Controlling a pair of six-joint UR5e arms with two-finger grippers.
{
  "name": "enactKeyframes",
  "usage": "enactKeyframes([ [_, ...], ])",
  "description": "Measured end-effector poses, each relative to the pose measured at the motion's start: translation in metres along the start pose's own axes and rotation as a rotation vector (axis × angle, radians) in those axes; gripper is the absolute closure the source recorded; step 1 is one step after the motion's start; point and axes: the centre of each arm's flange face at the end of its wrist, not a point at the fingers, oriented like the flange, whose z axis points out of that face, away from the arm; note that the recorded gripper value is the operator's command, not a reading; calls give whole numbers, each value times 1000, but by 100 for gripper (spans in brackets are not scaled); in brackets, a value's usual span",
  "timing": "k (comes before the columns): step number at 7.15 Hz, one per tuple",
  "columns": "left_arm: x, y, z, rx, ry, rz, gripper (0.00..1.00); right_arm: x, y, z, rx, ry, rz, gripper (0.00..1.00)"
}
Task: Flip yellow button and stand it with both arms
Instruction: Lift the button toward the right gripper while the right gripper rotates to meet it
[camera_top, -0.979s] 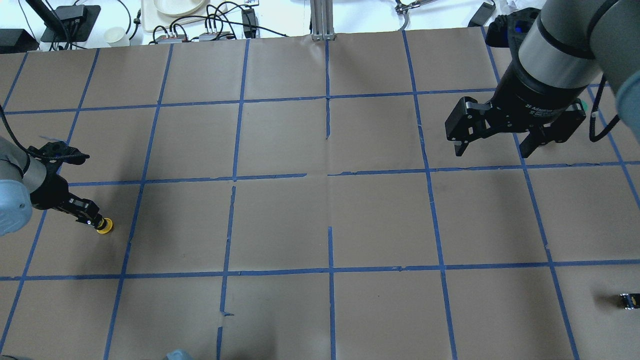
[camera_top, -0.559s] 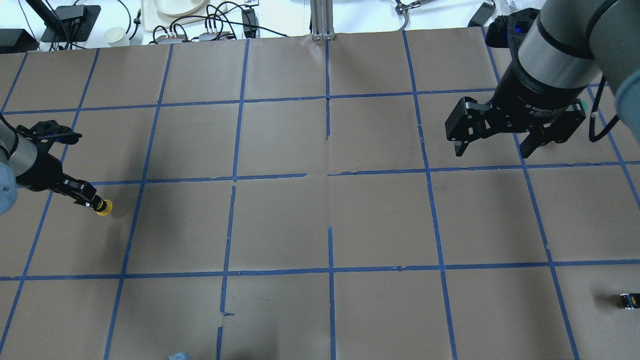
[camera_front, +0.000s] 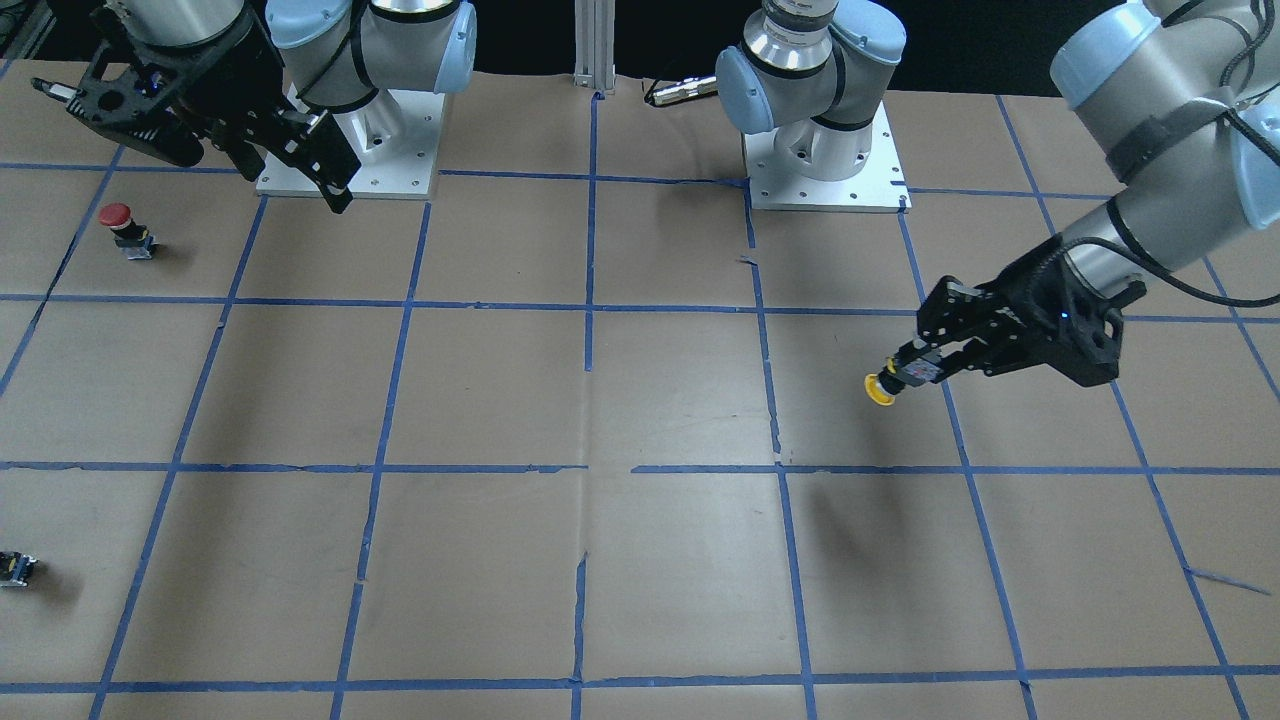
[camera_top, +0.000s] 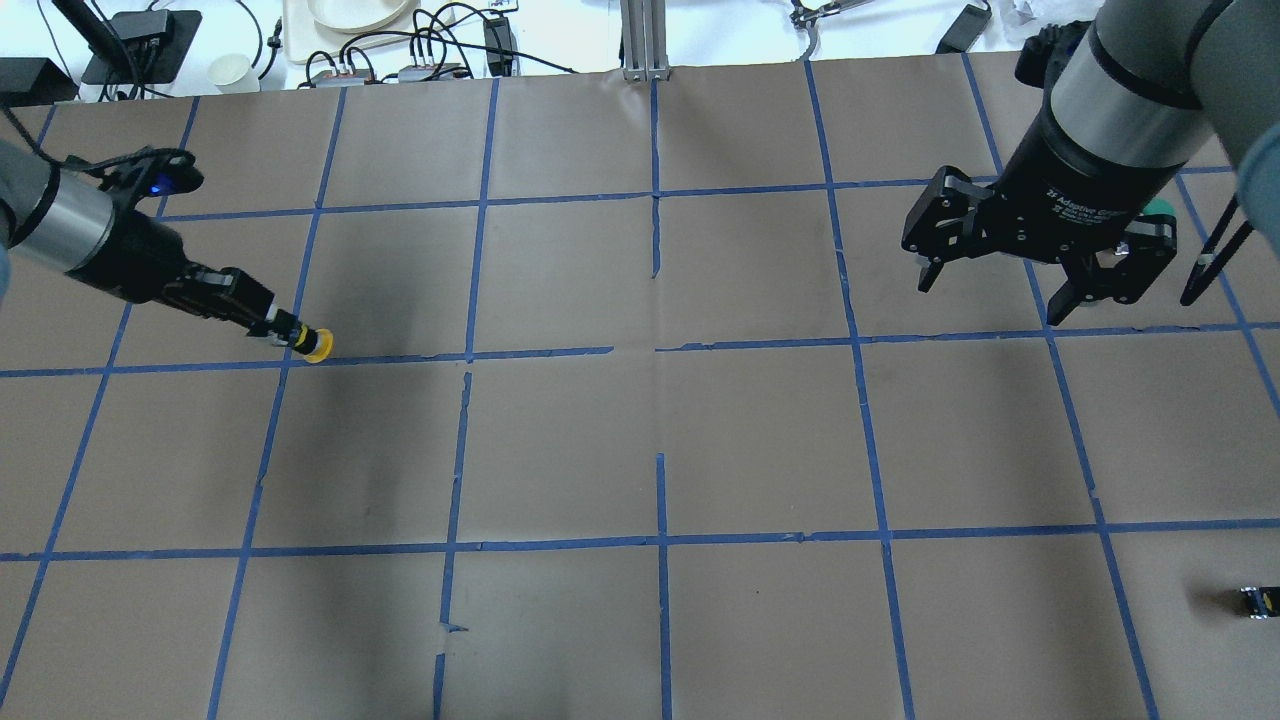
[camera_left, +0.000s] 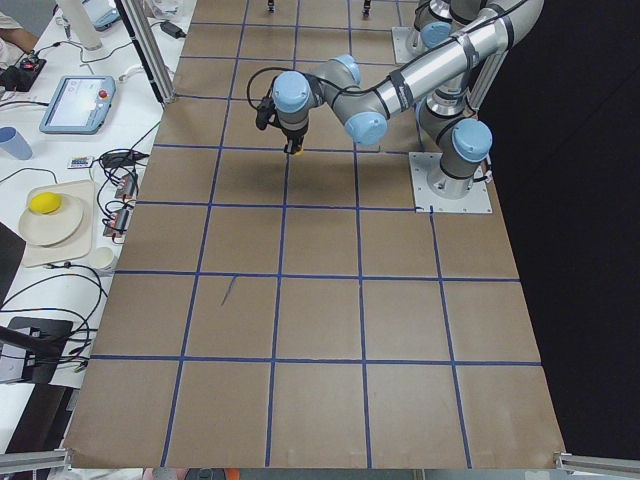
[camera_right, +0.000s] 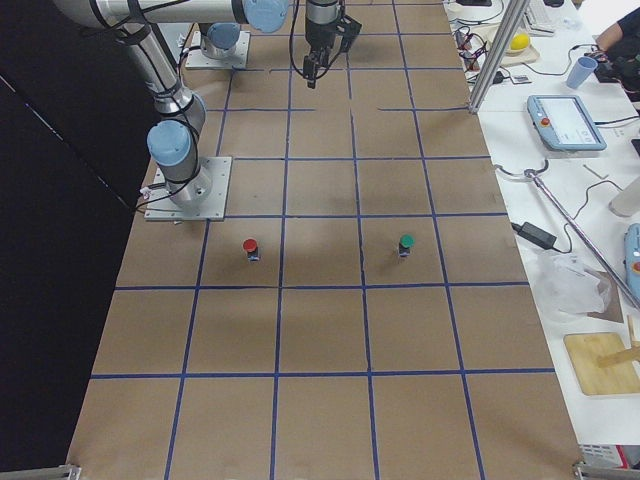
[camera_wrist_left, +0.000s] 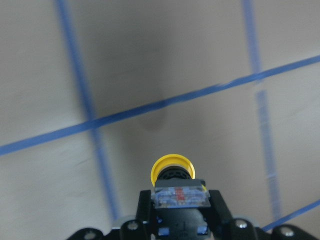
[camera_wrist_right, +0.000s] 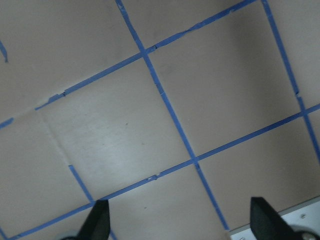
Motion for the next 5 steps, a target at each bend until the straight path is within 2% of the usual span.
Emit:
enactKeyframes([
  [2,91,-11,6,65,182,-32,98,-8,-13,0,-106,-189,207,0],
  [3,124,-8,8,78,293,-54,98,-5,-21,-5,-152,-279,294,0],
  [5,164,-1,2,104,520,-159,98,4,-37,-15,-247,-450,454,0],
])
